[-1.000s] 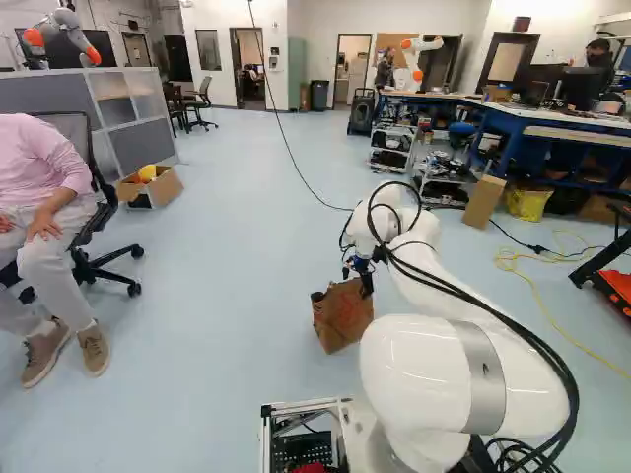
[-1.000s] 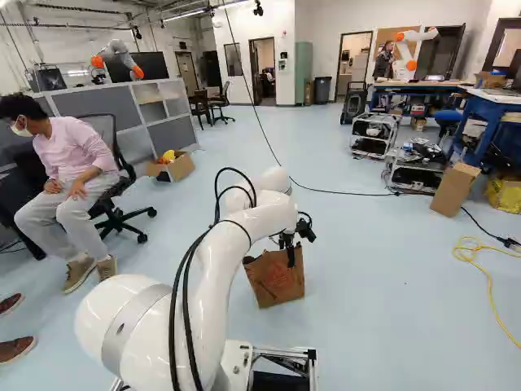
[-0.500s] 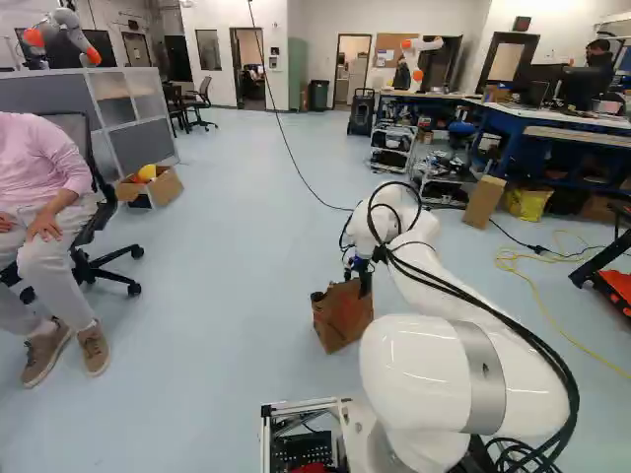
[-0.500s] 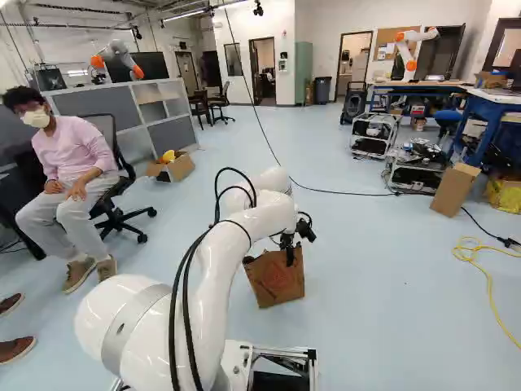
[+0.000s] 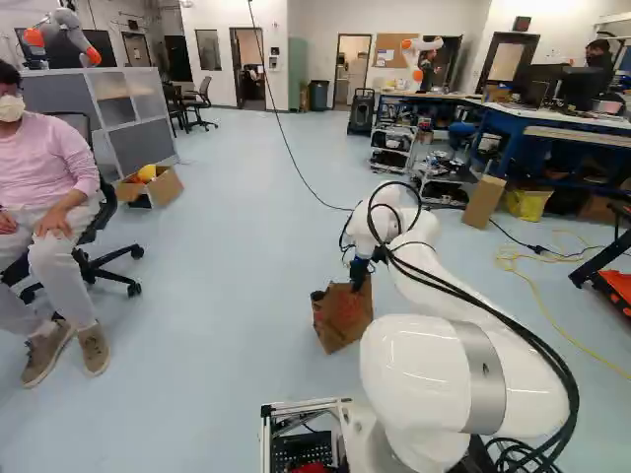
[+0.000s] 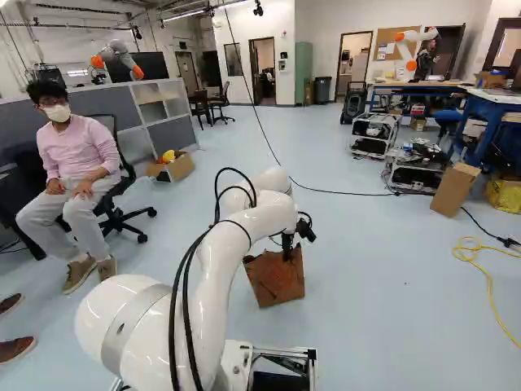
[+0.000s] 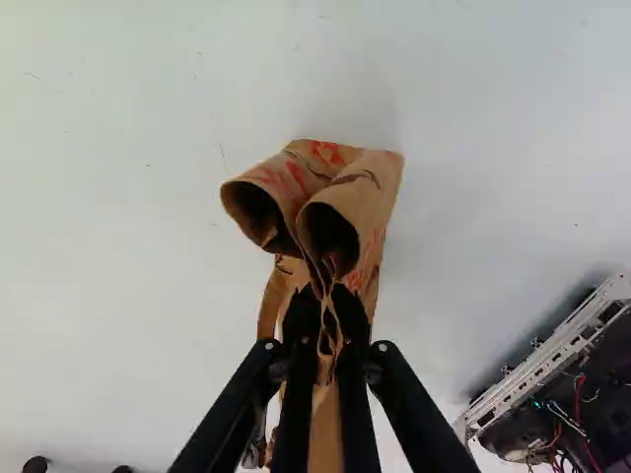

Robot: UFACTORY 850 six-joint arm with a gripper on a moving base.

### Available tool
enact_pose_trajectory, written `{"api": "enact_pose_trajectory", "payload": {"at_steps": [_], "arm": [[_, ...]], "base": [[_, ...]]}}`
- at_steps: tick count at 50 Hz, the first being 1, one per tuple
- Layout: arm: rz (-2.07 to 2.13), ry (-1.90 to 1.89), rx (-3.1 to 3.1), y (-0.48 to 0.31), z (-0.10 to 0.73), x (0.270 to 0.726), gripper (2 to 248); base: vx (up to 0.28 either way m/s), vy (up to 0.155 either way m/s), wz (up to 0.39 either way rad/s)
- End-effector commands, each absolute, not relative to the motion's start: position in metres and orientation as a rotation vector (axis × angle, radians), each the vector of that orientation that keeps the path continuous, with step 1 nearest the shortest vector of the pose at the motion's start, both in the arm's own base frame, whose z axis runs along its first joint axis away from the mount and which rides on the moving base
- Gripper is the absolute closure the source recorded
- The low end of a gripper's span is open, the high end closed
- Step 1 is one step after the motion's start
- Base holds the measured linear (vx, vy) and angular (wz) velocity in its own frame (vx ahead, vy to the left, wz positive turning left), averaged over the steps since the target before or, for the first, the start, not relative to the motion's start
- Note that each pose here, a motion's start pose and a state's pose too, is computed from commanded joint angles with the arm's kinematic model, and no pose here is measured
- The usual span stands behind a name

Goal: Pick up the grocery bag from the ground

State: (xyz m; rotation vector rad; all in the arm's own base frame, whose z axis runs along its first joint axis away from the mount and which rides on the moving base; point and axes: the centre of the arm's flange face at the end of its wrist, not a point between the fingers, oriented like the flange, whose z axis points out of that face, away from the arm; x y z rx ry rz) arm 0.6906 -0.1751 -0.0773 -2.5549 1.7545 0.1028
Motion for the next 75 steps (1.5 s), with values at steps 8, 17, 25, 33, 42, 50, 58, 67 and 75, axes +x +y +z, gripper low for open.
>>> {"api": "enact_pose_trajectory", "payload": {"at_steps": [8, 17, 25, 33, 42, 50, 58, 67, 75], "arm": [[0.054, 1.752, -2.549, -0.176, -0.077, 0.693, 224], [-0.05, 1.745, -2.534, -0.178, -0.077, 0.699, 224], [-0.086, 1.742, -2.528, -0.179, -0.077, 0.701, 224], [-0.095, 1.742, -2.526, -0.179, -0.074, 0.702, 224], [-0.113, 1.74, -2.523, -0.18, -0.053, 0.704, 224], [-0.133, 1.738, -2.519, -0.181, -0.042, 0.706, 224], [-0.152, 1.737, -2.516, -0.181, -0.033, 0.706, 224], [-0.181, 1.736, -2.509, -0.182, -0.01, 0.706, 224], [-0.231, 1.733, -2.498, -0.184, 0.013, 0.706, 224]], "base": [[0.0, 0.0, 0.0], [0.0, 0.0, 0.0], [0.0, 0.0, 0.0], [0.0, 0.0, 0.0], [0.0, 0.0, 0.0], [0.0, 0.0, 0.0], [0.0, 0.0, 0.0], [0.0, 0.0, 0.0], [0.0, 0.0, 0.0]]}}
